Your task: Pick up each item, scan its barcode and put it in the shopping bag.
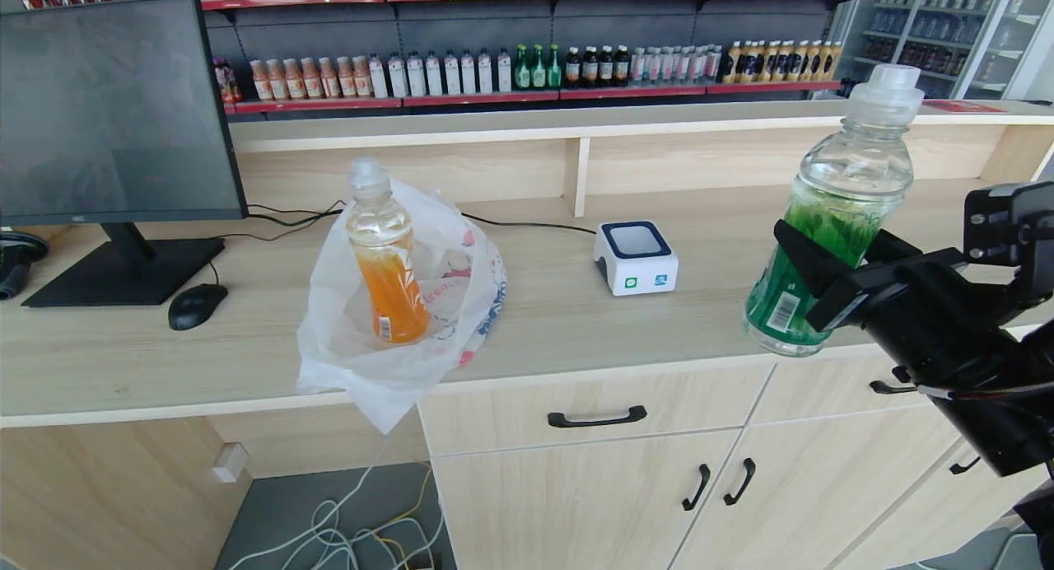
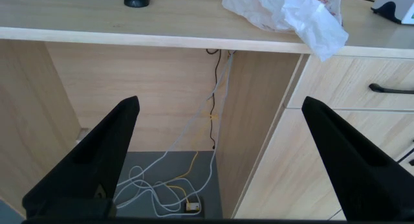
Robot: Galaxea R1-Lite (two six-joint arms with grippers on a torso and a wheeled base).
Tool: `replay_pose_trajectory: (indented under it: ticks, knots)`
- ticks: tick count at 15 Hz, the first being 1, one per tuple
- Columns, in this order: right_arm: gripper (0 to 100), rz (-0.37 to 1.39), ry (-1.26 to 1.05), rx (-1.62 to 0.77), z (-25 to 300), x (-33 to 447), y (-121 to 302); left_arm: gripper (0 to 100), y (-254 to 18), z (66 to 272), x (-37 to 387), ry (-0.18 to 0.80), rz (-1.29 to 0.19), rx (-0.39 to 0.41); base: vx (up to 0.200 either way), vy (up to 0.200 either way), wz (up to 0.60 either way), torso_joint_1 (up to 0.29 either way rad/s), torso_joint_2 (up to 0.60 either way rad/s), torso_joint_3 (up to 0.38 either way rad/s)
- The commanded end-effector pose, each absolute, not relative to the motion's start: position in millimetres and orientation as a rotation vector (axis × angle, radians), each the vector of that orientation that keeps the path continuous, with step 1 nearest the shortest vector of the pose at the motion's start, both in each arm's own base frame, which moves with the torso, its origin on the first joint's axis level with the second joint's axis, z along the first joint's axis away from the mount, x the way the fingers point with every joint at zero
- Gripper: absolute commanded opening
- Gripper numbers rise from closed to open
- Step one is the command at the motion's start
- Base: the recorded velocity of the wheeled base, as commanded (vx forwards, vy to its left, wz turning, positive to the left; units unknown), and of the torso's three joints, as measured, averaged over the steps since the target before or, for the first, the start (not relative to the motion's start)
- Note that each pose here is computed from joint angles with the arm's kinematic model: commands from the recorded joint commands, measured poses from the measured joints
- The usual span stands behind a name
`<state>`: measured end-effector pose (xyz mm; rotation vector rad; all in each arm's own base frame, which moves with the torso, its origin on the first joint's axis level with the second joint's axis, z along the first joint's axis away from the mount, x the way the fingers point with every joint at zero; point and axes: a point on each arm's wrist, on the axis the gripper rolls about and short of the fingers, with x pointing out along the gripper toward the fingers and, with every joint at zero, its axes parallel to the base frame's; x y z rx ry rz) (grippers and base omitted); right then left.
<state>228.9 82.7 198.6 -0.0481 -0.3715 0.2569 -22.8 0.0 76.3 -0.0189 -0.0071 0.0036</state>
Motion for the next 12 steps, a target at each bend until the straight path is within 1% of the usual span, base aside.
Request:
replay_pose_trajectory:
  ticks: [1, 4, 11, 12]
  knots:
    - [0, 0.254, -0.367, -0.047, 198.2, 229.2, 81.9, 100, 0.0, 76.3, -22.8, -0.008, 0.005, -0.02, 0.0, 0.0, 0.0, 0.0, 0.0, 0.0]
    - [0, 0.254, -0.369, -0.047, 198.6, 227.7, 81.3, 100, 0.0, 76.3, -22.8, -0.008, 0.005, -0.02, 0.0, 0.0, 0.0, 0.0, 0.0, 0.0]
    - [0, 0.255, -0.374, -0.043, 200.0, 229.1, 81.9, 100, 0.0, 76.3, -22.7, -0.006, 0.005, -0.02, 0.0, 0.2, 0.0, 0.002, 0.0, 0.002]
    - [0, 0.257, -0.372, -0.036, 199.6, 228.5, 81.7, 100, 0.0, 76.3, -22.8, -0.008, 0.005, -0.02, 0.0, 0.0, 0.0, 0.0, 0.0, 0.0]
